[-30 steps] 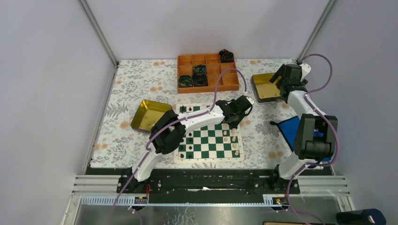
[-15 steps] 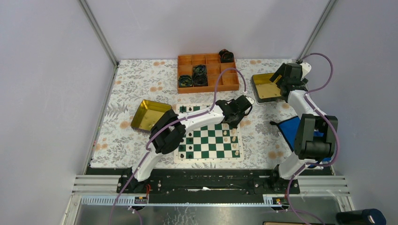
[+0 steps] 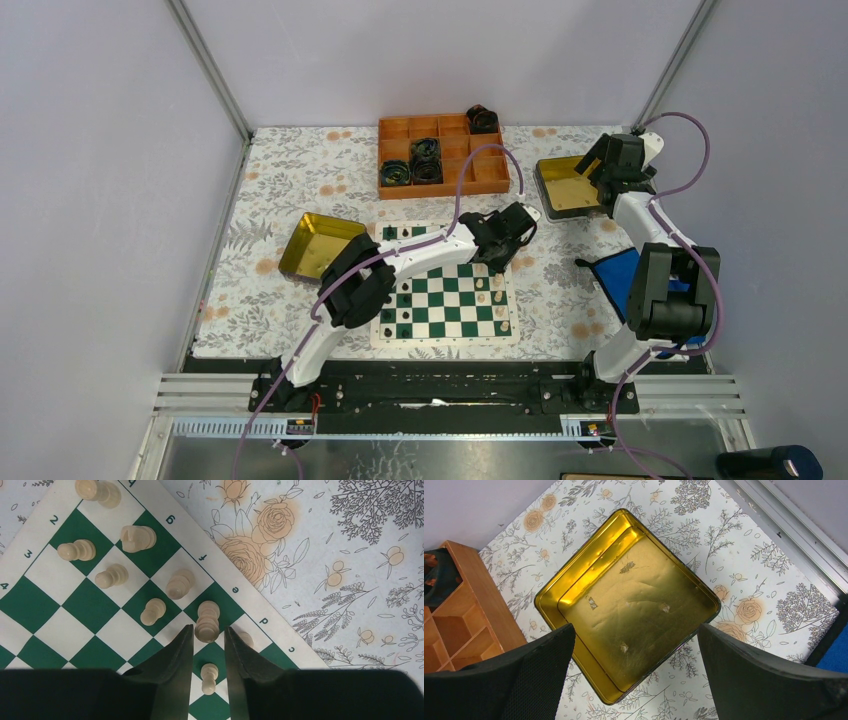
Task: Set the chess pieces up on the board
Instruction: Place the chess piece on the chessboard.
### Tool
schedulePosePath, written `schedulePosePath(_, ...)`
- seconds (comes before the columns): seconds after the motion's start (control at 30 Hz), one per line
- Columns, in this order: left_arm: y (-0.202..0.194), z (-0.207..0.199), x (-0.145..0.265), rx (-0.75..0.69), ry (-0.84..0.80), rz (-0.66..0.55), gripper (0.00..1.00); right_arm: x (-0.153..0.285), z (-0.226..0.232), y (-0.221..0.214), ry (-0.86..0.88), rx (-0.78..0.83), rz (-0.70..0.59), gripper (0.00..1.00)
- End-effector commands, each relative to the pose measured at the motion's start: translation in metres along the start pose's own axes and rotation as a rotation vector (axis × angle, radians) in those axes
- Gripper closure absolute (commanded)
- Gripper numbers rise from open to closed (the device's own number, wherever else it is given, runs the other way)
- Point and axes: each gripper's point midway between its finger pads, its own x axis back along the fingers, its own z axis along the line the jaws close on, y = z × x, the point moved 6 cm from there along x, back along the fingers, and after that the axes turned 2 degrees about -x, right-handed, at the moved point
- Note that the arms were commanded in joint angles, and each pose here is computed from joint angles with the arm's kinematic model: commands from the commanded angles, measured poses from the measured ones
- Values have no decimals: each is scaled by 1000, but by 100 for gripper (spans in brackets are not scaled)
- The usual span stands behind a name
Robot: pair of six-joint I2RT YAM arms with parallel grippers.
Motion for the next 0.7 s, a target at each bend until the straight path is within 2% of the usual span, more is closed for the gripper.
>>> schedulePosePath(0.0,10,5,1,15,20,-52,63,3,11,26,35,-15,-74,0)
schedulePosePath(0.2,12,5,3,15,22,-58,57,4,11,27,37,-16,-74,0)
schedulePosePath(0.47,19,6,12,18,28,-81,55,6,11,29,38,-14,-80,0)
schedulePosePath(0.67,49,13,63,57,56,-181,51,7,12,32,41,-11,-84,0)
